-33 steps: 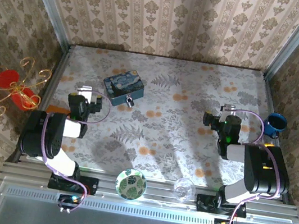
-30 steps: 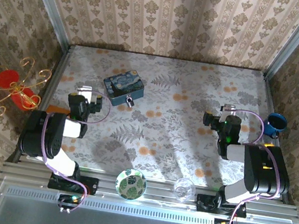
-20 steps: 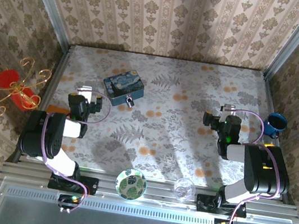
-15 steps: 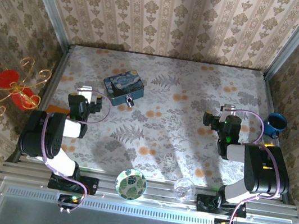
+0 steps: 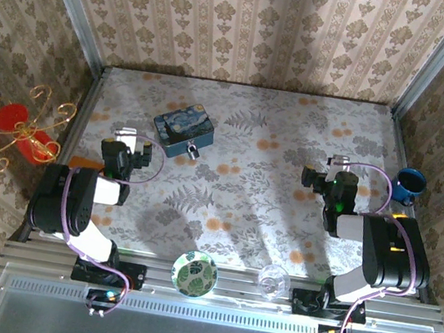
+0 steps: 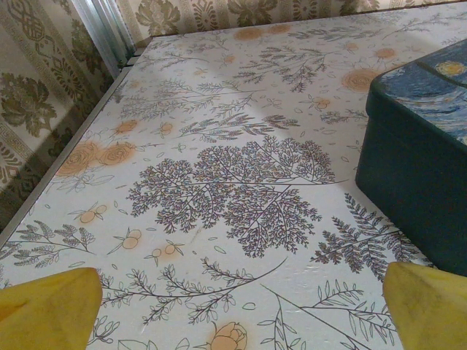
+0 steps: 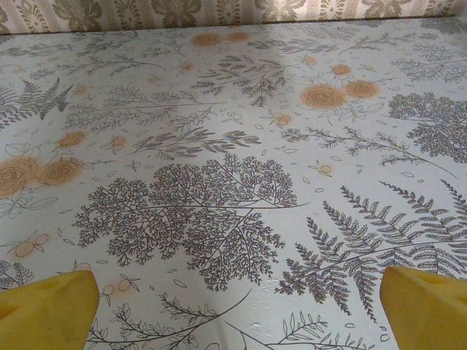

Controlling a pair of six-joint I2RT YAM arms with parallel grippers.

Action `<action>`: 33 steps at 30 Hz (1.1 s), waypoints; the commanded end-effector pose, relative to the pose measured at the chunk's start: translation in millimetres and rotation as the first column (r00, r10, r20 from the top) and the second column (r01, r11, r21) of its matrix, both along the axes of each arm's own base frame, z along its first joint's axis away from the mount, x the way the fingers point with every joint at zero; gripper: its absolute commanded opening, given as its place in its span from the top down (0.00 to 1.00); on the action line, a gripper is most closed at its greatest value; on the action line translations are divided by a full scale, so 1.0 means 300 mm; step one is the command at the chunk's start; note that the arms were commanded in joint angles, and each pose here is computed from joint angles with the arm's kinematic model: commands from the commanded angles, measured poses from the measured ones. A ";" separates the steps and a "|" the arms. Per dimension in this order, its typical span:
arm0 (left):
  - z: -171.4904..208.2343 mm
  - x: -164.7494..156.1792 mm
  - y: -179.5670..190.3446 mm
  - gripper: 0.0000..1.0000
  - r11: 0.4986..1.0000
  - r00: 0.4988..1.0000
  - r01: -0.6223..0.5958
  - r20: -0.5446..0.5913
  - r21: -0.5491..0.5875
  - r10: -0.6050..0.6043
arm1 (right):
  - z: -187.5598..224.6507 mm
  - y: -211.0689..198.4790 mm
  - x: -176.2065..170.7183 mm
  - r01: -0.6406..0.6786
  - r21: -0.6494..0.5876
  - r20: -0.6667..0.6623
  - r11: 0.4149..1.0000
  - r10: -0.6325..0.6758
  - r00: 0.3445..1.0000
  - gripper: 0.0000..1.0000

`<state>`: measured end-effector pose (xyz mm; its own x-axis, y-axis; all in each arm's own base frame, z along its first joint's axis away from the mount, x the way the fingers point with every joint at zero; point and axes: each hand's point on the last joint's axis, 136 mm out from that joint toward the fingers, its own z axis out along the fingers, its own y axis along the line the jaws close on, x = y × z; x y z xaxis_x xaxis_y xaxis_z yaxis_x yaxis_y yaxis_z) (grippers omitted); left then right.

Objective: Unlock a padlock with a key

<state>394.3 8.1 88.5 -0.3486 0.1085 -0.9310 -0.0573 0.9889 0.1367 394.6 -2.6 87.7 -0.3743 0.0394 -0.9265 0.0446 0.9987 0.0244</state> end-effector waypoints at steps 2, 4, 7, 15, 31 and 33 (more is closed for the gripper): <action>0.038 0.016 -0.011 0.00 1.000 0.999 0.013 0.039 0.009 -0.013 | 0.030 0.001 0.021 -0.012 -0.009 0.021 1.000 0.012 1.000 0.00; 0.037 0.016 -0.011 0.00 1.000 0.999 0.013 0.039 0.009 -0.013 | 0.031 0.001 0.021 -0.011 -0.010 0.022 1.000 0.011 1.000 0.00; 0.036 0.016 -0.011 0.00 1.000 0.999 0.014 0.037 0.009 -0.014 | 0.031 0.000 0.020 -0.010 -0.010 0.023 1.000 0.010 1.000 0.00; 0.036 0.019 -0.010 0.00 0.999 0.999 0.033 0.034 -0.015 -0.032 | 0.046 -0.010 0.025 0.009 -0.010 0.003 1.000 -0.009 1.000 0.00; 0.324 -0.130 0.044 0.00 0.968 0.985 -0.120 0.096 -0.222 0.144 | 0.127 -0.105 -0.234 0.456 0.015 -0.367 0.890 -0.419 0.830 0.00; 0.344 -0.157 0.032 0.00 0.952 0.984 -0.125 0.089 -0.280 0.156 | 0.116 -0.092 -0.283 0.494 -0.024 -0.414 0.869 -0.459 0.786 0.00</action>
<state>358.7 20.1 203.7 -0.1588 -0.0690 -0.9849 -0.1614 0.9860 -0.0431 360.3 -17.8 153.5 -0.5036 0.3011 -0.8098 0.3796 0.9191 0.1057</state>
